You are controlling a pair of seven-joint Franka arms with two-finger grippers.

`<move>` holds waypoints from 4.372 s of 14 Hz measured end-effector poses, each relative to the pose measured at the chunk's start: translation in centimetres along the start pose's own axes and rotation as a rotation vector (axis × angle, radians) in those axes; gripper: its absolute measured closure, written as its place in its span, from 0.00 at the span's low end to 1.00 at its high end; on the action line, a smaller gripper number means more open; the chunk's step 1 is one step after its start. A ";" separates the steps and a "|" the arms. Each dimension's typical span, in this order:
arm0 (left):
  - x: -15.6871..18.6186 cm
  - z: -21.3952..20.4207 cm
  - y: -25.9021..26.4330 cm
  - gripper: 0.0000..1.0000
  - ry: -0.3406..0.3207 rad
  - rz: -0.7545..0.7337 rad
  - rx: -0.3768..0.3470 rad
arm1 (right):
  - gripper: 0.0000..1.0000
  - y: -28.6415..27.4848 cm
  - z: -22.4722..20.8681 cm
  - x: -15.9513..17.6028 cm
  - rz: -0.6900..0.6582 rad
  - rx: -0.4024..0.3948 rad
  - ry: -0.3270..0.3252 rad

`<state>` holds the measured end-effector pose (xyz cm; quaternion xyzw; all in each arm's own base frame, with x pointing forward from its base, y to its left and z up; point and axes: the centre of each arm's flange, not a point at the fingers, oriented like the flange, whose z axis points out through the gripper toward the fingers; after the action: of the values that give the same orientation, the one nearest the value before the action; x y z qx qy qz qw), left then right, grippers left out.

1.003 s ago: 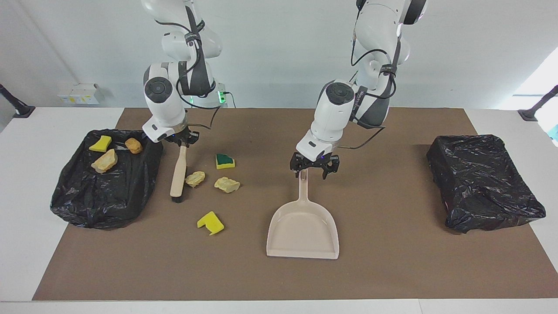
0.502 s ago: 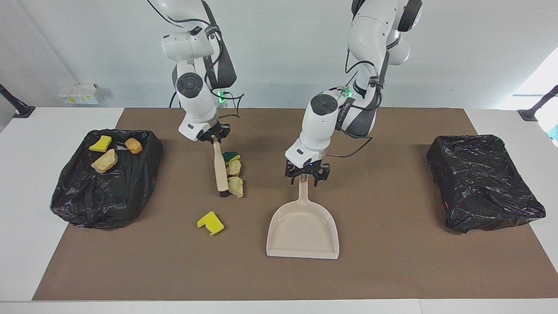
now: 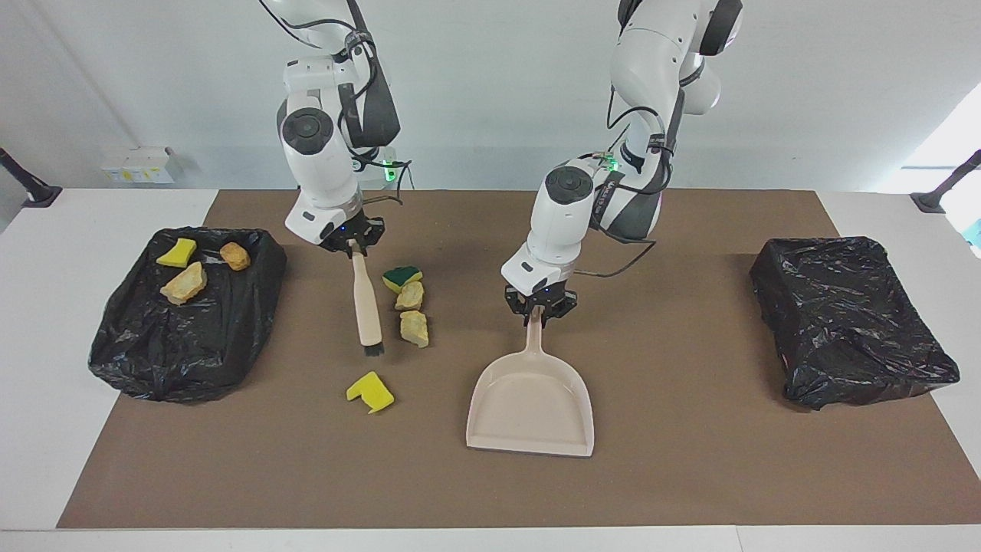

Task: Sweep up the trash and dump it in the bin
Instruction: 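Grasp the dustpan with the left gripper while the right gripper positions the brush, then sweep the crusts and sponge with the right gripper toward the dustpan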

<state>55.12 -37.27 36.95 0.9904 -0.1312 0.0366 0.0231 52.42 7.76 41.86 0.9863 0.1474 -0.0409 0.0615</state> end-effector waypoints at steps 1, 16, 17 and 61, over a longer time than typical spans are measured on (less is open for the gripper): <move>0.0 -1.2 -1.0 0.69 -0.020 0.059 0.010 | 0.74 0.9 0.2 0.9 -0.020 -0.029 0.017; -6.1 -10.2 -18.5 0.69 -0.200 0.993 -0.041 | 0.74 2.4 6.8 8.4 -0.485 -0.062 0.026; -6.9 -9.5 -18.7 0.69 -0.191 1.014 -0.038 | 0.74 3.3 6.8 8.1 -0.570 -0.058 0.013; -11.4 -2.0 -12.0 0.69 -0.129 1.032 -0.008 | 0.74 -15.7 5.0 0.6 0.249 0.216 -0.094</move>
<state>47.10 -22.64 37.57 0.7969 -0.6039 -0.0183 -0.0022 48.06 22.17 35.14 0.9948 0.0159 -0.0948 -0.0335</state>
